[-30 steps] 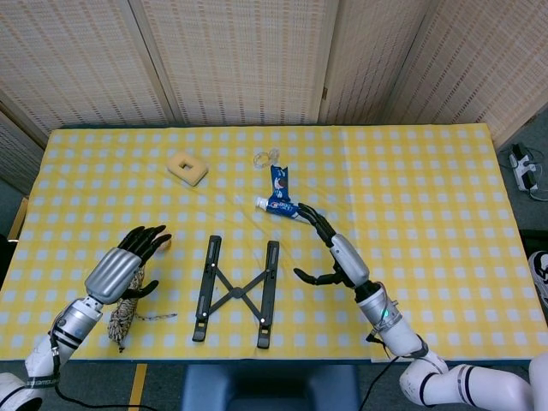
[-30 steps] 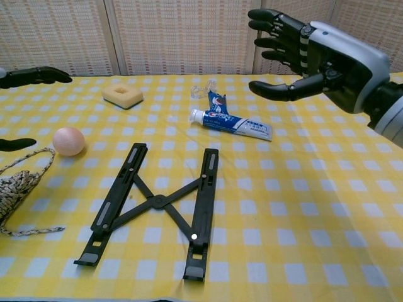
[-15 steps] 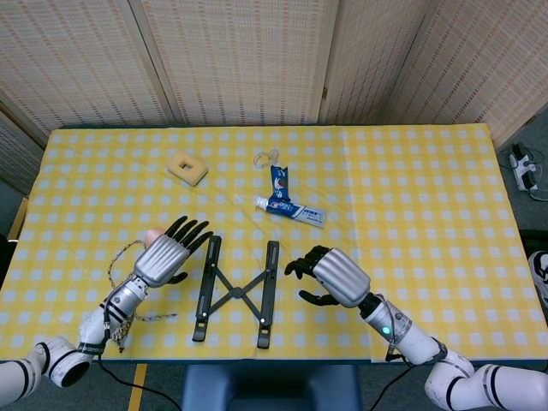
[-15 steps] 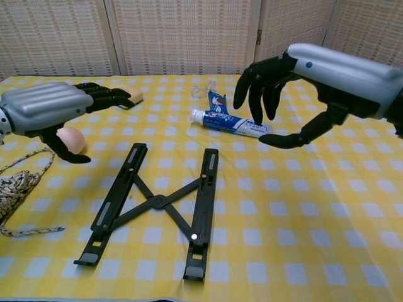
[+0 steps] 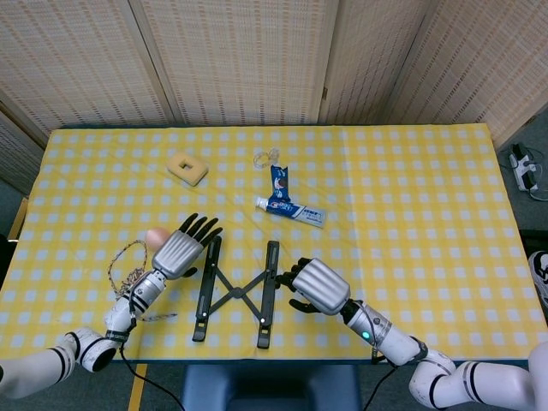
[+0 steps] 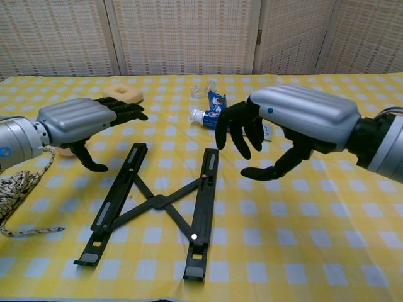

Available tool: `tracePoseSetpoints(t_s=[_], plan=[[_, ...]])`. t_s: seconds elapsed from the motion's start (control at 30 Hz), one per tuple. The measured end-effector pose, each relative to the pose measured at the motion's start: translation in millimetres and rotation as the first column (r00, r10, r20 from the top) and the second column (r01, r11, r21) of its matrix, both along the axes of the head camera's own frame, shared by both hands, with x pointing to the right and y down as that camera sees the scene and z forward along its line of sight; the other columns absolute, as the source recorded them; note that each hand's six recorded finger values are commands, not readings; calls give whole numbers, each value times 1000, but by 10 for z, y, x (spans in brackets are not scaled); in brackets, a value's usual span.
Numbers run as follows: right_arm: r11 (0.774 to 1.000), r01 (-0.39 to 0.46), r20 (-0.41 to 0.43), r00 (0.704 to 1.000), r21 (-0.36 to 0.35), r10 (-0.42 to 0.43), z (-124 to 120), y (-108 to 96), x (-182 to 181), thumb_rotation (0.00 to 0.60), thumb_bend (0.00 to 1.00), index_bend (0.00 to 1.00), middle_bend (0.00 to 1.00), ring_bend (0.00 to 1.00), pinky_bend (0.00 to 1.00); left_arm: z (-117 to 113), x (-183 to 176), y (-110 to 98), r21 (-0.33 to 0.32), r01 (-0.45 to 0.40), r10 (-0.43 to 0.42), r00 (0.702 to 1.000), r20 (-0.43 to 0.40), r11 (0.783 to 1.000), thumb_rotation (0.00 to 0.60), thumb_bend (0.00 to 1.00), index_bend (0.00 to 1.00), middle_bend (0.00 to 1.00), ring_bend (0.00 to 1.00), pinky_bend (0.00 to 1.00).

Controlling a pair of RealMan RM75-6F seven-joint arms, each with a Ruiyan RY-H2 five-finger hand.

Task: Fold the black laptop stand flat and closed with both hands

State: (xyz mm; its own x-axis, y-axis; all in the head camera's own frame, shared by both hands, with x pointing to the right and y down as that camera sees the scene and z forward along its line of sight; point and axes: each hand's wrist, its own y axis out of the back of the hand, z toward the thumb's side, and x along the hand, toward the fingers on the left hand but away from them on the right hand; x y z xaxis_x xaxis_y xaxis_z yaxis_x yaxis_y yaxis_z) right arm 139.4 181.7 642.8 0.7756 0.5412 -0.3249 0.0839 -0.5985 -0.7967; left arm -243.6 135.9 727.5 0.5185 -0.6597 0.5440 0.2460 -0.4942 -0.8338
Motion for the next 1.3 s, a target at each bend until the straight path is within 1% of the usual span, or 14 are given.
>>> tracePoseSetpoints(t_s=[0.3, 0.43, 0.63, 0.83, 0.97, 1.13, 1.3], plan=[[1000, 16, -38, 999, -13, -17, 210, 92, -122, 600, 316, 445, 617, 583, 501, 173, 72, -62, 14, -14, 13, 1000, 25, 1000, 600, 211, 0, 0, 0, 0], [1000, 20, -51, 999, -7, -20, 266, 96, -139, 600, 315, 445, 617, 583, 500, 247, 61, -68, 1, -3, 3, 1000, 31, 1000, 600, 211, 0, 0, 0, 0], [1000, 27, -69, 997, -2, -27, 367, 113, -183, 600, 315, 445, 617, 584, 501, 316, 129, -32, -35, 18, -18, 1000, 2, 999, 600, 211, 0, 0, 0, 0], [998, 58, -97, 994, 8, -57, 500, 186, -244, 600, 316, 445, 619, 583, 500, 332, 200, -44, -46, 28, -29, 999, -16, 999, 600, 211, 0, 0, 0, 0], [996, 88, -116, 990, 23, -85, 578, 239, -265, 600, 316, 445, 627, 597, 503, 336, 206, -46, -52, 35, -36, 999, -19, 998, 600, 211, 0, 0, 0, 0], [992, 111, -132, 986, 53, -104, 626, 253, -240, 600, 315, 445, 633, 607, 504, 342, 202, -37, -62, 44, -45, 999, -23, 997, 600, 211, 0, 0, 0, 0], [986, 133, -144, 983, 96, -118, 674, 257, -257, 600, 274, 458, 654, 629, 546, 339, 202, -31, -68, 55, -57, 998, -29, 996, 600, 211, 0, 0, 0, 0]])
